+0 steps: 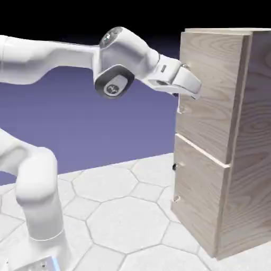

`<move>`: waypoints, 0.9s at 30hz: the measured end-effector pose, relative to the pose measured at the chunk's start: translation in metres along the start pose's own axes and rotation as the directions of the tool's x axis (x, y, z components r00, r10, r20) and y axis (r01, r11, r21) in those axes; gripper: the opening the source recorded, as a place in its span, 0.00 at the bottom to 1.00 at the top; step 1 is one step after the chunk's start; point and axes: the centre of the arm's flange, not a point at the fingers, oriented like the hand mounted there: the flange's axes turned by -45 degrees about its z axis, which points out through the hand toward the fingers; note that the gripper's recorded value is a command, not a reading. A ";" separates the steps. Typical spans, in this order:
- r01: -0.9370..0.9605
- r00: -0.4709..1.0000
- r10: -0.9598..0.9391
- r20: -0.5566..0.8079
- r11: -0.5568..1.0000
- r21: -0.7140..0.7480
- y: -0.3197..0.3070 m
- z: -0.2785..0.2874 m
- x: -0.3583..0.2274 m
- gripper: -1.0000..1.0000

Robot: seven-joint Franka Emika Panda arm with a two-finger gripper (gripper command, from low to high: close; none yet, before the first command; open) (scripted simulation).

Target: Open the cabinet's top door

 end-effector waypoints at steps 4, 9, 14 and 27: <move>0.023 0.996 -0.022 -0.089 1.000 0.020 -0.001 -0.027 0.014 0.50; 0.034 0.980 -0.028 -0.195 0.999 0.028 -0.011 -0.043 0.025 0.50; 0.034 0.956 -0.026 -0.293 0.999 0.024 -0.023 -0.052 0.032 0.50; 0.023 0.859 -0.032 -0.511 0.999 -0.025 -0.060 -0.056 0.043 0.50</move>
